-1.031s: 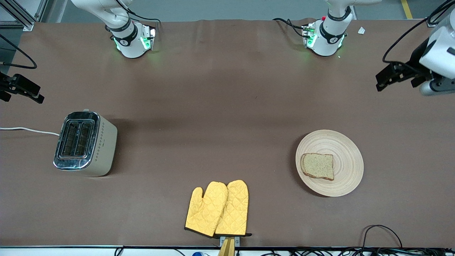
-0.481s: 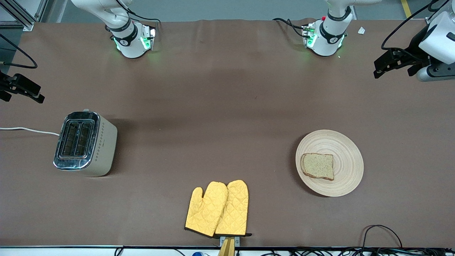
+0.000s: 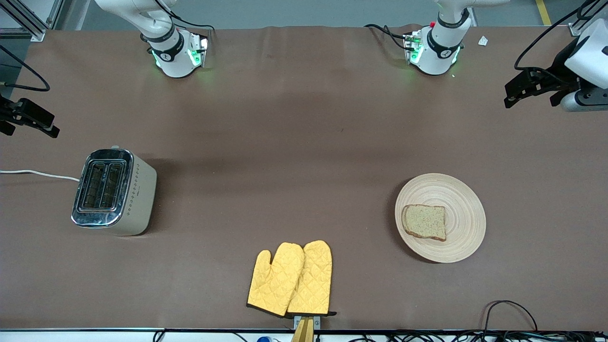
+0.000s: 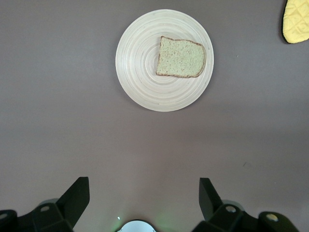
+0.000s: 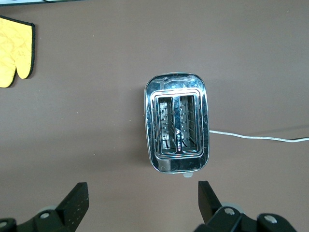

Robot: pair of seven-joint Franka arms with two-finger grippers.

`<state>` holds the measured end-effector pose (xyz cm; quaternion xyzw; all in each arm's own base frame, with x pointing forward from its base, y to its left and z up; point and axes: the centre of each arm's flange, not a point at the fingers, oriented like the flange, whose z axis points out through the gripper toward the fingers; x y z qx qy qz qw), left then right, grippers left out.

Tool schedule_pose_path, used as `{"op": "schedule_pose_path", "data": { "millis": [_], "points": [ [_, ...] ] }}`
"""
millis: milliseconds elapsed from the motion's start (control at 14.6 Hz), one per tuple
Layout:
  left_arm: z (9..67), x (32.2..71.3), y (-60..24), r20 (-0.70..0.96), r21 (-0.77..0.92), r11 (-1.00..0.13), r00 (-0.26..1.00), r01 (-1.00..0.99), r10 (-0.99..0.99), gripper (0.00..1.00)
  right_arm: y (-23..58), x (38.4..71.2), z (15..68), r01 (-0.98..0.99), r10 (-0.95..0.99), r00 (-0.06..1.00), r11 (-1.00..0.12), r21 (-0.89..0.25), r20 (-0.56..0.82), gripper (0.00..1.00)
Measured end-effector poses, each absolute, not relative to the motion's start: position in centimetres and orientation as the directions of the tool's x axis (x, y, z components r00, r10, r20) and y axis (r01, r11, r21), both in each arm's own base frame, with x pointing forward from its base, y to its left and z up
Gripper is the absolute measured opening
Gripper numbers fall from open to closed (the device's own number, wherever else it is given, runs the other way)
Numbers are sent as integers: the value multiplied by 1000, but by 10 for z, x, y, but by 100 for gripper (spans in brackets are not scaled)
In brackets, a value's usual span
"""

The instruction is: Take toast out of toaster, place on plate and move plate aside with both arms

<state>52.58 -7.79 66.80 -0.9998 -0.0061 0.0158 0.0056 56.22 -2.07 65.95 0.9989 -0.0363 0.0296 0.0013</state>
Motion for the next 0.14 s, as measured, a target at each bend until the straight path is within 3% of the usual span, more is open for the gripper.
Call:
{"op": "schedule_pose_path", "data": {
  "millis": [137],
  "points": [
    [666,527,-77,-28,-19,-1000,1000,12,12,100,-21,562,660,-72,-72,996,-997,0,61,100]
  ]
}}
